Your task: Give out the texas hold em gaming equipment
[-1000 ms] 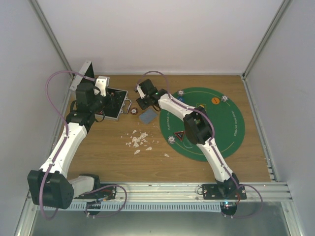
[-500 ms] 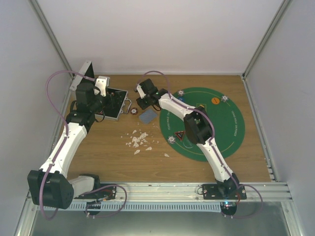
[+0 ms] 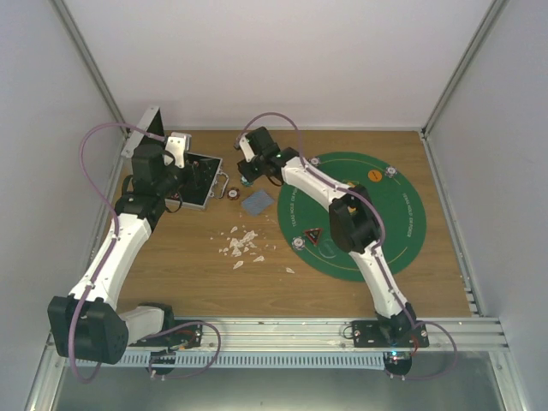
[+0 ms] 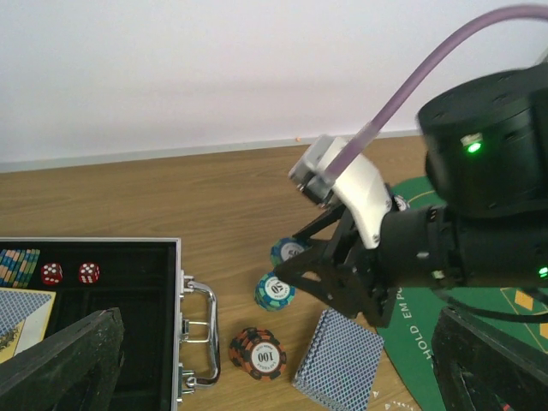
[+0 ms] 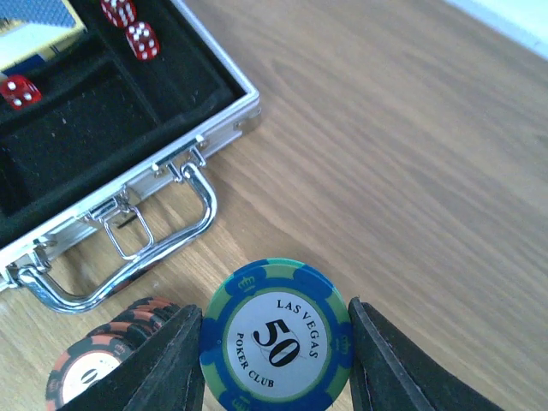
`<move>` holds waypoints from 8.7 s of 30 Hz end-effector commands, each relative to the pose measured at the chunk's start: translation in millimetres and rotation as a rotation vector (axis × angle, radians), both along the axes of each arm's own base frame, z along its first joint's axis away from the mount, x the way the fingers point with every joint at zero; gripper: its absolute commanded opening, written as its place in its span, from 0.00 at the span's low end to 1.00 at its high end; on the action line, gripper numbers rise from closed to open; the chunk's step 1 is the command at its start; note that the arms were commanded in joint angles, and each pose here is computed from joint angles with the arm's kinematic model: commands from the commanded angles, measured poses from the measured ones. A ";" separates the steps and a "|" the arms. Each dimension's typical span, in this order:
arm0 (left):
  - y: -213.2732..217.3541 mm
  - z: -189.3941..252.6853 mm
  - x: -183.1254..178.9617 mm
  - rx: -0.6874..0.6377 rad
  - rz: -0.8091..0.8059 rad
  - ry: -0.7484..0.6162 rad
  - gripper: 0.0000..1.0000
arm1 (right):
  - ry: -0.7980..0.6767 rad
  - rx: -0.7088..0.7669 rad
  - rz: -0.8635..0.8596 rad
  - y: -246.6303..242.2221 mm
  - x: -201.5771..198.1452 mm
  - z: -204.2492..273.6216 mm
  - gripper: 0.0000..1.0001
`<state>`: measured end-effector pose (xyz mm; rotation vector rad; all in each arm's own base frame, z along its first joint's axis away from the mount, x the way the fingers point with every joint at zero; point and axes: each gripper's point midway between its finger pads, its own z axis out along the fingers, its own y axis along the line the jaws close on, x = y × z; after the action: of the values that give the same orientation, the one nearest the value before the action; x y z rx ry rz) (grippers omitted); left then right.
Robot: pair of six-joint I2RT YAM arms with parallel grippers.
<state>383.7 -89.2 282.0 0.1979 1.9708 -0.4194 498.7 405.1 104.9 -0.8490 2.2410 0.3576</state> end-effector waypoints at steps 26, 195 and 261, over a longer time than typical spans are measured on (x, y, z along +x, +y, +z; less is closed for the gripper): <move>-5.6 5.5 4.7 -0.007 -0.020 -0.026 0.98 | 0.060 -0.074 -0.303 -173.3 65.8 -48.5 0.36; -9.0 8.7 2.6 -0.020 -0.034 -0.032 0.99 | 0.068 -0.020 0.016 6.8 6.3 -55.9 0.52; -12.7 11.9 -0.4 -0.022 -0.050 -0.039 0.99 | 0.057 0.059 -0.693 -382.3 -33.9 5.9 0.36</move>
<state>383.0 -98.6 277.2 0.2276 1.9825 -0.4616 460.0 63.8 99.4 -0.1332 2.4565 0.1223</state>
